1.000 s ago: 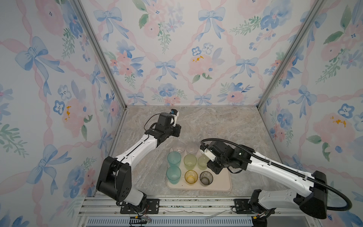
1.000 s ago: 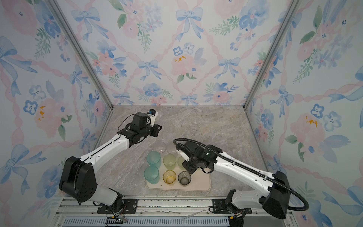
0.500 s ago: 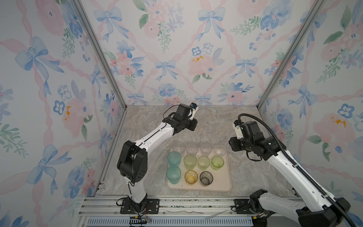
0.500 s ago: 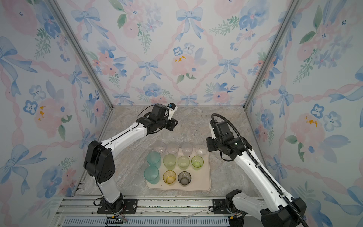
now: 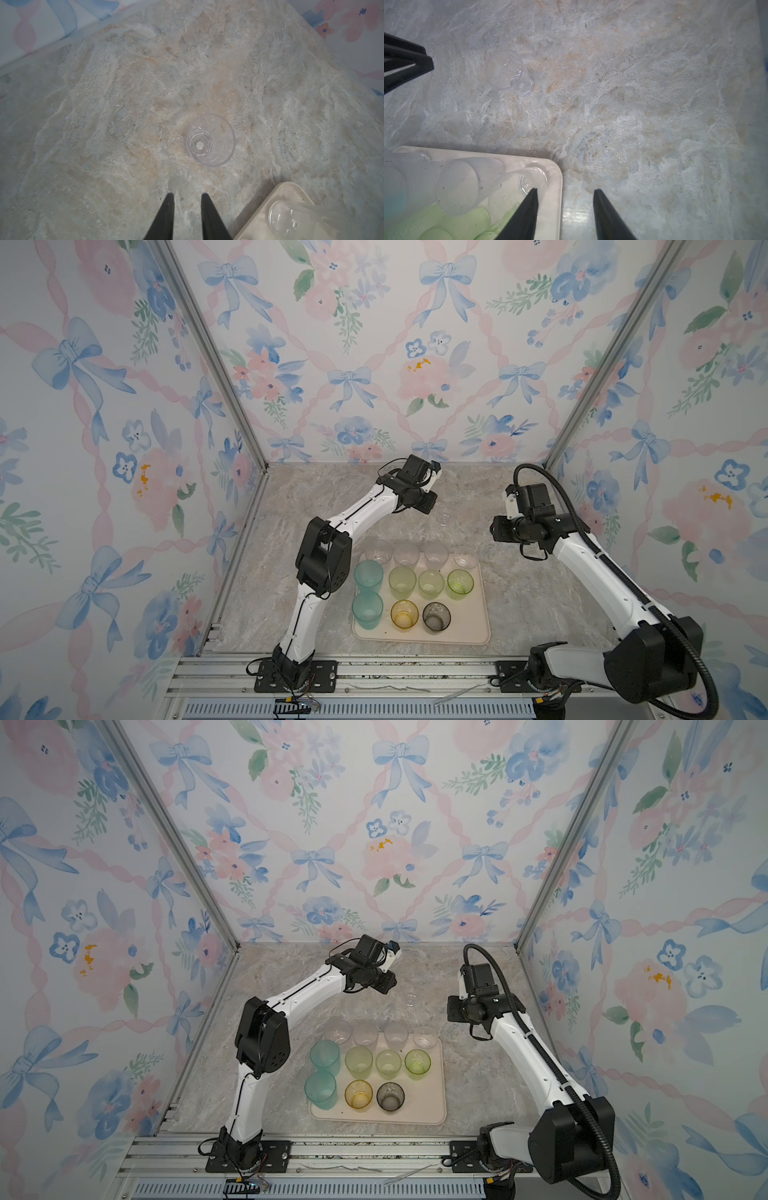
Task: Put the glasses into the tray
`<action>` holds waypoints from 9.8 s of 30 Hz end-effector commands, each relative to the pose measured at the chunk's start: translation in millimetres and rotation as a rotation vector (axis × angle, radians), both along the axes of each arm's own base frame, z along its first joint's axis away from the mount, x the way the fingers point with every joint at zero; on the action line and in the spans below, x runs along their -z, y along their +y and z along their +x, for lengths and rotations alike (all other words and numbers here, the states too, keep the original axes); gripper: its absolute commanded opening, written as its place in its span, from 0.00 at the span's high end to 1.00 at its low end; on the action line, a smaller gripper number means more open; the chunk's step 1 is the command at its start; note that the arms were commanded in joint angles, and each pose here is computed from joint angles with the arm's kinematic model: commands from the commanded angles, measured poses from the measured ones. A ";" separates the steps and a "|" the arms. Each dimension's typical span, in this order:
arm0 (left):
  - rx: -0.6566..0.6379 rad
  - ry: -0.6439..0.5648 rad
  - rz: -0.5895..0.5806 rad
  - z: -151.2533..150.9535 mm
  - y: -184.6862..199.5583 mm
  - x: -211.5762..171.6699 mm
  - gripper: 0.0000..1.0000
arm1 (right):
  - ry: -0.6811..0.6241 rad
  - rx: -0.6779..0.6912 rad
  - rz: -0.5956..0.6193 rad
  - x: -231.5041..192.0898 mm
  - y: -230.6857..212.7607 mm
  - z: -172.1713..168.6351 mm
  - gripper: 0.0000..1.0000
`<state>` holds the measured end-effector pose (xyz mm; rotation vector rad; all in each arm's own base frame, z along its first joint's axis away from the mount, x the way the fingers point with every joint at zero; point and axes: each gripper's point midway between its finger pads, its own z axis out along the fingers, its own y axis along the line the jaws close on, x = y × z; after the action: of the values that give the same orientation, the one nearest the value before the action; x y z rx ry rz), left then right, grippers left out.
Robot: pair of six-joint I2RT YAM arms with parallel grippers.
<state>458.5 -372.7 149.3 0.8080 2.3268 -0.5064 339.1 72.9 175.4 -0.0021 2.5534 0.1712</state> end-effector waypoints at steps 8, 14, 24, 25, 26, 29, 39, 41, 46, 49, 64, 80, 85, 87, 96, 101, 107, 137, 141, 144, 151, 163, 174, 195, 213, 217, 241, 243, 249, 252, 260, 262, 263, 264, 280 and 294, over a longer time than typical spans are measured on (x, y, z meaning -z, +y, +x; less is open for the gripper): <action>0.034 0.014 0.014 11.1 -26.7 19.6 0.73 | 0.021 -0.016 0.073 21.2 8.8 18.2 0.53; 0.026 -0.001 0.023 19.6 -33.4 27.5 0.73 | 0.025 -0.011 0.100 26.9 9.7 27.6 0.53; 0.030 0.010 0.041 22.7 -36.0 39.3 0.77 | 0.032 -0.011 0.120 33.9 9.4 33.3 0.53; 0.031 0.012 0.045 22.9 -36.1 41.3 0.77 | 0.034 -0.010 0.121 35.2 8.6 33.2 0.53; 0.031 0.015 0.046 22.9 -36.5 42.8 0.77 | 0.034 -0.011 0.123 35.2 8.6 33.1 0.53; 0.030 0.018 0.047 24.3 -37.6 45.9 0.77 | 0.033 -0.007 0.127 35.7 6.9 32.8 0.53; 0.019 0.004 0.063 29.7 -38.1 50.6 0.75 | 0.027 0.000 0.139 35.9 2.5 32.3 0.53; 0.019 0.008 0.071 29.7 -38.1 54.4 0.75 | 0.029 0.002 0.142 36.8 1.7 32.0 0.53; 0.020 0.011 0.075 30.0 -38.5 57.4 0.75 | 0.027 0.006 0.148 37.4 0.6 32.9 0.53; 0.022 0.012 0.076 30.9 -38.5 59.7 0.75 | 0.026 0.006 0.150 37.3 0.4 33.2 0.53; 0.030 0.017 0.087 32.7 -40.1 66.1 0.76 | 0.023 0.017 0.160 38.3 -4.8 33.7 0.53; 0.038 0.027 0.098 33.0 -39.5 73.7 0.84 | 0.026 0.026 0.169 41.6 -8.8 34.0 0.53; 0.042 0.038 0.108 31.5 -38.4 79.5 0.84 | 0.024 0.029 0.171 41.0 -9.7 33.9 0.53; 0.041 0.041 0.109 31.6 -37.5 80.1 0.86 | 0.023 0.028 0.171 40.9 -9.6 33.5 0.53; 0.040 0.020 0.116 32.6 -35.0 70.0 0.96 | 0.022 0.031 0.171 40.1 -10.3 33.2 0.53; 0.040 -0.009 0.117 33.2 -32.6 54.7 0.99 | 0.025 0.031 0.171 40.9 -10.4 32.7 0.53; 0.044 -0.041 0.100 32.5 -29.9 29.9 1.00 | 0.021 0.038 0.170 39.5 -11.8 30.8 0.54; 0.303 -0.310 0.109 -116.1 -8.3 -132.2 1.00 | 0.006 0.123 0.124 40.9 -28.0 10.1 0.54; 0.397 -0.312 0.104 -161.8 -14.7 -133.5 1.00 | -0.012 0.138 0.131 38.2 -29.4 7.3 0.54; 0.469 -0.304 0.109 -193.7 -19.1 -126.9 1.00 | -0.021 0.149 0.131 36.0 -30.9 5.3 0.54; 0.624 -0.246 0.121 -258.2 -28.8 -99.3 1.00 | -0.045 0.186 0.163 31.7 -34.2 6.4 0.53; 0.877 -0.141 0.190 -333.8 -54.6 -46.7 1.00 | -0.053 0.200 0.208 31.2 -30.5 7.1 0.53; 0.918 -0.065 0.367 -336.0 -59.2 8.0 1.00 | -0.049 0.193 0.205 33.1 -30.2 2.2 0.53; 0.981 -0.006 0.443 -329.9 -81.9 53.1 1.00 | -0.033 0.187 0.204 43.5 -32.9 1.6 0.53; 0.967 0.022 0.499 -316.6 -78.8 69.2 1.00 | -0.005 0.184 0.220 57.7 -32.3 7.8 0.53; 0.967 0.026 0.506 -315.4 -78.5 71.5 1.00 | 0.000 0.183 0.222 59.5 -31.7 8.6 0.53; 0.939 0.002 0.524 -305.8 -78.1 69.4 0.81 | 0.008 0.181 0.226 62.6 -30.7 10.5 0.53; 0.937 -0.001 0.517 -305.6 -78.3 66.4 0.81 | 0.007 0.182 0.227 62.0 -30.7 10.5 0.53; 0.943 -0.016 0.484 -307.5 -79.0 51.9 0.79 | 0.008 0.183 0.227 62.0 -30.9 9.7 0.53; 0.945 -0.028 0.465 -308.6 -78.9 42.4 0.79 | 0.007 0.183 0.226 61.8 -31.0 10.1 0.53; 0.927 -0.063 0.403 -299.4 -75.5 12.7 0.79 | 0.005 0.183 0.228 60.6 -30.8 11.6 0.53; 0.917 -0.074 0.389 -295.3 -74.6 5.2 0.79 | 0.006 0.183 0.228 61.2 -30.8 11.6 0.52; 0.908 -0.082 0.385 -291.8 -73.8 1.4 0.79 | 0.007 0.183 0.229 61.4 -30.5 11.9 0.52; 0.902 -0.087 0.375 -289.1 -72.4 -3.6 0.79 | 0.007 0.184 0.229 61.3 -30.7 12.2 0.52; 0.381 -0.325 0.018 -149.3 29.6 -144.5 0.78 | -0.004 0.166 0.217 57.0 -30.9 13.0 0.51; -0.601 -0.685 -0.061 -59.6 292.5 -148.1 0.54 | -0.055 0.165 0.195 43.5 -36.9 18.8 0.50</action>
<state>391.5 -113.6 268.4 0.3870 1.9412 -0.0894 349.9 39.9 115.6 0.2958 2.5079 0.3638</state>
